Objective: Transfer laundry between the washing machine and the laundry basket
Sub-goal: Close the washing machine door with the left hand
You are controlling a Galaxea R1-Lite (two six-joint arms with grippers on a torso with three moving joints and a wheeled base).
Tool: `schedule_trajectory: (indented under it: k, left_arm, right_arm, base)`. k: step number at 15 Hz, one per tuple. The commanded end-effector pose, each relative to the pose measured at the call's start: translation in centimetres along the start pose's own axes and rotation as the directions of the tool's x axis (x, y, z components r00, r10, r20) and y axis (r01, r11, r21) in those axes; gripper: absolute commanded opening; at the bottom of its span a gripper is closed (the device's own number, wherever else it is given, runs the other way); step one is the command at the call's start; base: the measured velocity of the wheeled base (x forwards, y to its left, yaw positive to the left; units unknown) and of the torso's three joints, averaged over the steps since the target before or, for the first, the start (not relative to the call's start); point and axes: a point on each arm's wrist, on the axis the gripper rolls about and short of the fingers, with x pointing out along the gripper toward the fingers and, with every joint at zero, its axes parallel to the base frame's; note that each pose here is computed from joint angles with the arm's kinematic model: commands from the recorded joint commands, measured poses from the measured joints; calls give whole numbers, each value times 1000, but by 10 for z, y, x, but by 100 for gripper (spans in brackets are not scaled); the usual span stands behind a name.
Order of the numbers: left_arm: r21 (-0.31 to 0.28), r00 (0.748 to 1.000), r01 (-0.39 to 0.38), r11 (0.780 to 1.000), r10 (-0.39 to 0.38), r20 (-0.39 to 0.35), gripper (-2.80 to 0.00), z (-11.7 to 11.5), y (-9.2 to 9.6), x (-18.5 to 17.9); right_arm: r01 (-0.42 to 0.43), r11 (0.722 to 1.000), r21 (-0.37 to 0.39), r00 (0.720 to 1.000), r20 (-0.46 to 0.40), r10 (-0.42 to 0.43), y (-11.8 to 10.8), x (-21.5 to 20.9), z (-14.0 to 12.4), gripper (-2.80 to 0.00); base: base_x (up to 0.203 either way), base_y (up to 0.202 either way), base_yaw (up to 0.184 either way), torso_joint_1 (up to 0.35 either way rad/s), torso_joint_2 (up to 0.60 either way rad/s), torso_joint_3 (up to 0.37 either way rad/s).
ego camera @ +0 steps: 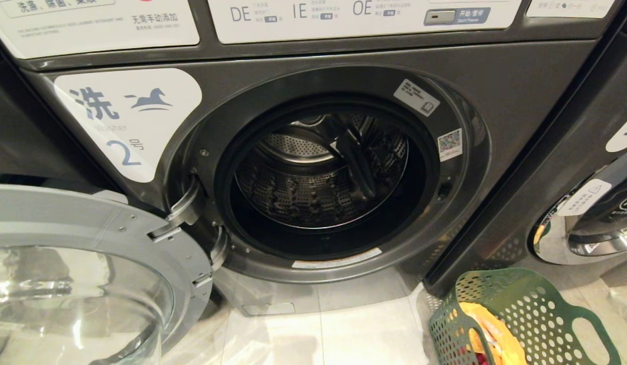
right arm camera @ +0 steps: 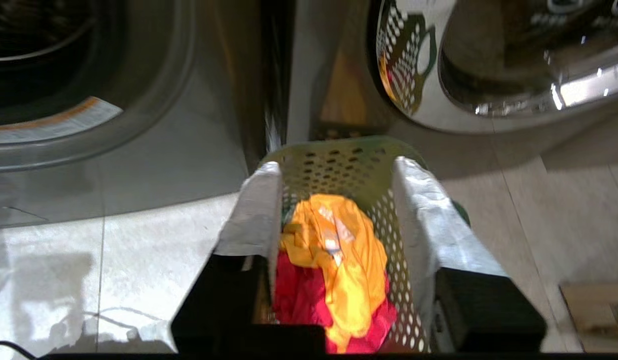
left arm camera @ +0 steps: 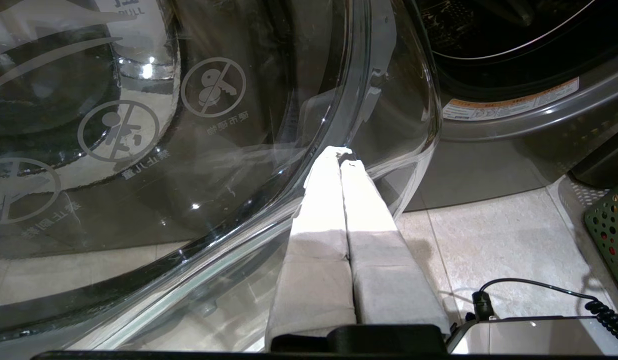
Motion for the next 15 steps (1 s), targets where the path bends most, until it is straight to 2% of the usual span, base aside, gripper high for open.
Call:
schedule_trajectory:
  k: [1,5,7,11,15]
  left_arm:
    - [0,1000,1,1000,-1,-1,-280,0,0,0]
    - [0,1000,0,1000,0,-1,-280,0,0,0]
    - [0,1000,1,1000,-1,-1,-280,0,0,0]
    - [0,1000,-1,1000,1,-1,-280,0,0,0]
    - [0,1000,-1,1000,1,-1,-280,0,0,0]
  right_arm:
    - [-32,999,-13,992,119,33,-1,-32,-9,-280]
    - [-80,994,-72,996,32,82,-2,-63,-61,-280]
    - [-143,986,-83,989,27,146,-1,-73,-76,-280]
    - [-133,987,-87,974,171,146,-1,-87,-90,-280]
    - [-131,988,-85,976,162,143,-1,-87,-91,-280]
  base:
    - [0,0,0,0,0,0]
    - [0,0,0,0,0,0]
    - [0,0,0,0,0,0]
    - [0,0,0,0,0,0]
    - [0,0,0,0,0,0]
